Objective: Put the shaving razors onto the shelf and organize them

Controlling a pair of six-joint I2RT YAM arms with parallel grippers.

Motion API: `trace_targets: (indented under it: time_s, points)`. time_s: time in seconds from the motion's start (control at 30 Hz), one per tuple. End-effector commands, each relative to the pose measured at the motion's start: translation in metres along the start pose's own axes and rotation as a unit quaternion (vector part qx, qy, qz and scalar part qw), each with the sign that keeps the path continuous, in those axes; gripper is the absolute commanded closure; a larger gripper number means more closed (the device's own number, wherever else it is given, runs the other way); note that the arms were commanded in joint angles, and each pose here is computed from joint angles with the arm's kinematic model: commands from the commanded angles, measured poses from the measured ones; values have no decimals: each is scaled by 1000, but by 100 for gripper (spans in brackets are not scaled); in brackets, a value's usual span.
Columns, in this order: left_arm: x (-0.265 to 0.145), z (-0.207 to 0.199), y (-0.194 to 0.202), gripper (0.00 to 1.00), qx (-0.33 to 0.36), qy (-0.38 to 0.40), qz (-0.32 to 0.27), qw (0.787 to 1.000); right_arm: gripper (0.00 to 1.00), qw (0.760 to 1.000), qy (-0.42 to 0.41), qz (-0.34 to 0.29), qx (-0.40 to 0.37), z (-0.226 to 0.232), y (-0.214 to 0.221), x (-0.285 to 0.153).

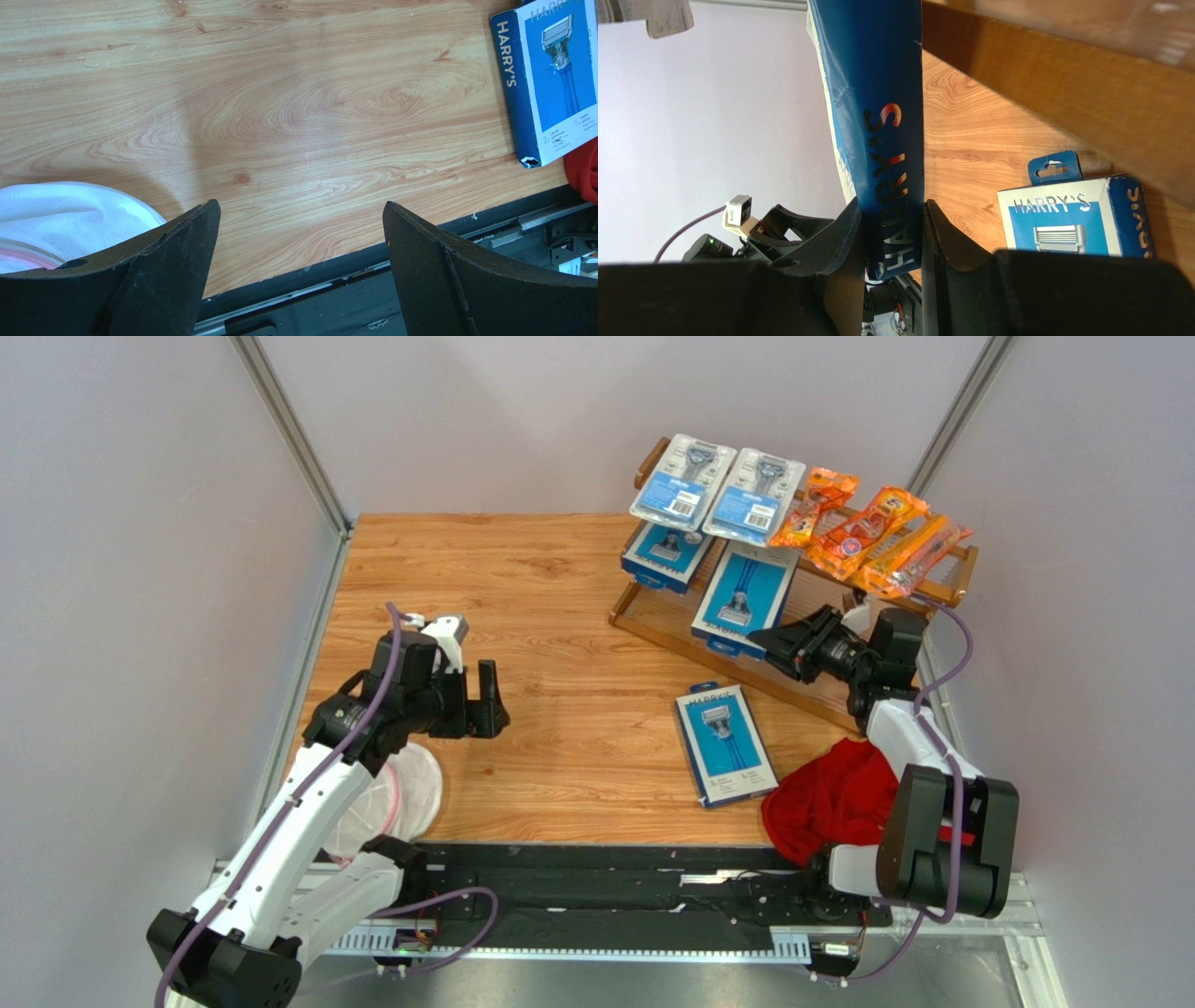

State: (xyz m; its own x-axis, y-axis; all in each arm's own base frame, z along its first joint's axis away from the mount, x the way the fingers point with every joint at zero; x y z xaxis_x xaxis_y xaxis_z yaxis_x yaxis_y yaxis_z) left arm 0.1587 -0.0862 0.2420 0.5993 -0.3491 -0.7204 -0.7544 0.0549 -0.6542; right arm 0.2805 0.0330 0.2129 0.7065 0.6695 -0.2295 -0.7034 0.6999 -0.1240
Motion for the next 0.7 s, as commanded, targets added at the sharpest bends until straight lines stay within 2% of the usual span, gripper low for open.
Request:
trace_targets:
  time_s: [0.0, 0.37, 0.67]
  points:
    - [2, -1, -3, 5, 11, 10, -10, 1000, 100, 998, -36, -25, -34, 18, -16, 4]
    - [3, -2, -3, 5, 11, 13, -8, 1000, 98, 998, -45, -48, 4, 17, -30, 15]
    - [3, -2, -2, 5, 10, 16, -9, 1000, 95, 999, -29, -34, 17, 22, -36, 35]
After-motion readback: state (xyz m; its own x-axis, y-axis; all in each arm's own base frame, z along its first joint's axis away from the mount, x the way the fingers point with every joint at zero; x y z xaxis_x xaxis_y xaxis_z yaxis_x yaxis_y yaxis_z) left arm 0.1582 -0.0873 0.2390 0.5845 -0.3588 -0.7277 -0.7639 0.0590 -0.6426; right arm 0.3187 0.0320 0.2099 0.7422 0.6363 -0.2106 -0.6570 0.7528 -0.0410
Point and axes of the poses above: each gripper's point midway between its finger pads, its own x axis out along the fingers, its own z axis along the line the jaws close on, y = z × x, the point moved 9 cm from there along -x, back along the fingers, and after that the axes turned 6 degrees about x, right-handed, at the moved point
